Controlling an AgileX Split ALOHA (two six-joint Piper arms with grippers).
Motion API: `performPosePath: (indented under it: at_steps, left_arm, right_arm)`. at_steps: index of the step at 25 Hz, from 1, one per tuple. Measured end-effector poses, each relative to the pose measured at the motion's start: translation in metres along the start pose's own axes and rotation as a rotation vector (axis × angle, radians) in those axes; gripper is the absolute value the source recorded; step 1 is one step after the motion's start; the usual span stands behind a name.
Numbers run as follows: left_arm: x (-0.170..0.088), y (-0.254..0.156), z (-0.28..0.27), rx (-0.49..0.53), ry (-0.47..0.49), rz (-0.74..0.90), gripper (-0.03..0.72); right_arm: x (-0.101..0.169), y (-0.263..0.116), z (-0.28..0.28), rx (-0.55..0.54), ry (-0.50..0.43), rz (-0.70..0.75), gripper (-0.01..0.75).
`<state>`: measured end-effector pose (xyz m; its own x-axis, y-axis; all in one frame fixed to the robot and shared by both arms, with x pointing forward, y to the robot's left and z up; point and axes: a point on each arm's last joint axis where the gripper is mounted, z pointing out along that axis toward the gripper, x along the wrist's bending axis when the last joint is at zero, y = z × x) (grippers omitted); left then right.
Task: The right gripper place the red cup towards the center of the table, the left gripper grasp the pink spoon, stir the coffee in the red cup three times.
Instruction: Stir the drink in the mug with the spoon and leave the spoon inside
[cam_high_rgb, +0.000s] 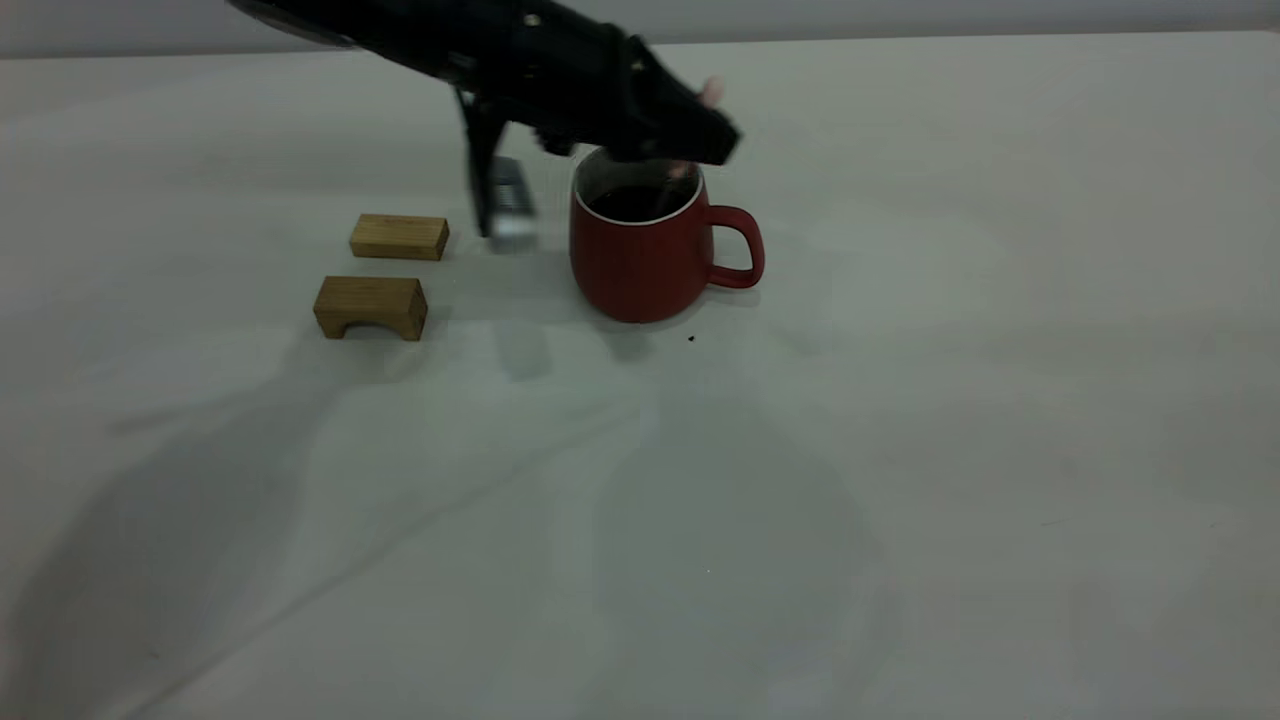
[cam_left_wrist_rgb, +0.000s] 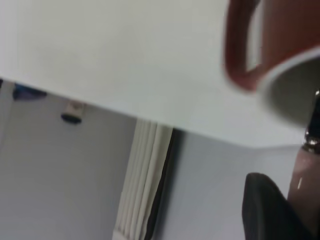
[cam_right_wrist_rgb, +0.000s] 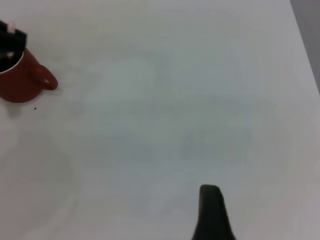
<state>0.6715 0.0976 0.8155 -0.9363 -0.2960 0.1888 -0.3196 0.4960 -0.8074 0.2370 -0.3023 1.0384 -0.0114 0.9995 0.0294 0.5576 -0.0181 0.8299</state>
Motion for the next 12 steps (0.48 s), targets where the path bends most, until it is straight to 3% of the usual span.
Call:
performPosePath:
  at_steps: [4, 12]
  left_arm:
    - [-0.0122, 0.0047, -0.0136, -0.005, -0.036, -0.045, 0.133]
    - [-0.012, 0.0041, -0.0123, -0.009, -0.043, -0.047, 0.133]
  right_arm:
    - [0.0, 0.0, 0.0, 0.0, 0.0, 0.0, 0.582]
    - [0.0, 0.0, 0.0, 0.0, 0.0, 0.0, 0.582]
